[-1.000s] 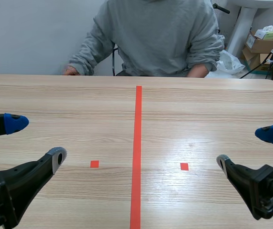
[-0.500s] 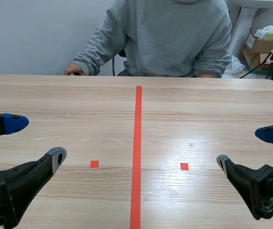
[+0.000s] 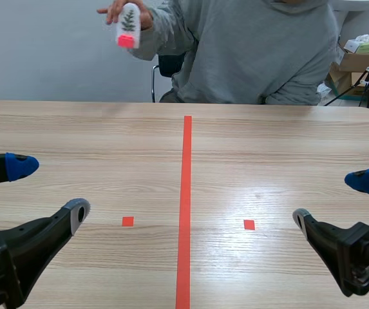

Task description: Do the leaf sorting experiment

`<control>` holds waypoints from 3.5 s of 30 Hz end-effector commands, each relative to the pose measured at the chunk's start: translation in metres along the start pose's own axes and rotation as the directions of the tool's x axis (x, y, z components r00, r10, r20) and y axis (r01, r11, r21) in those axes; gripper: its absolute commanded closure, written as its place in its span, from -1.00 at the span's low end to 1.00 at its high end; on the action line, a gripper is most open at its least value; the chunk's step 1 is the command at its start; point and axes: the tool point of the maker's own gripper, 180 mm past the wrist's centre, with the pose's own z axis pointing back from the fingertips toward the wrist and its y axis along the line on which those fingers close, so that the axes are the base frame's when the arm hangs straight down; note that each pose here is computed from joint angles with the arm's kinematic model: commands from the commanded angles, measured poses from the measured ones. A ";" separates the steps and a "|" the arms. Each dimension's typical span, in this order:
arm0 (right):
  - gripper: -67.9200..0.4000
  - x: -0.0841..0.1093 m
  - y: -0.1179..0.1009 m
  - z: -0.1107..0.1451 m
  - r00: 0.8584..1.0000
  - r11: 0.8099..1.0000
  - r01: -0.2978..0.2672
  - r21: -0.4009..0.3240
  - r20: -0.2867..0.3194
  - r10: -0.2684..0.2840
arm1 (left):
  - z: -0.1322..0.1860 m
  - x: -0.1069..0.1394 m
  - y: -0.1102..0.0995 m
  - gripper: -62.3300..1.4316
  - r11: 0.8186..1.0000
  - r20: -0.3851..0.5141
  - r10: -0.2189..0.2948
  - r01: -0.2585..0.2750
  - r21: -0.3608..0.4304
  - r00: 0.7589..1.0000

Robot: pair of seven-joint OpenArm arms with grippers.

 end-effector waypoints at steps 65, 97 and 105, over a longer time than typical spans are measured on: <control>-0.64 0.013 -0.003 -0.001 0.999 1.000 -0.016 -0.002 0.041 0.016 | -0.001 0.011 -0.003 -0.93 1.000 0.040 0.003 -0.003 -0.007 0.999; -0.64 0.013 -0.027 -0.019 0.990 0.993 -0.118 -0.028 -0.074 0.116 | -0.001 0.007 -0.003 -0.93 1.000 0.023 0.013 -0.013 0.002 1.000; -0.64 0.025 -0.045 -0.052 0.978 0.979 -0.197 0.054 -0.064 0.201 | -0.001 0.007 -0.003 -0.93 1.000 0.024 0.017 -0.017 0.006 1.000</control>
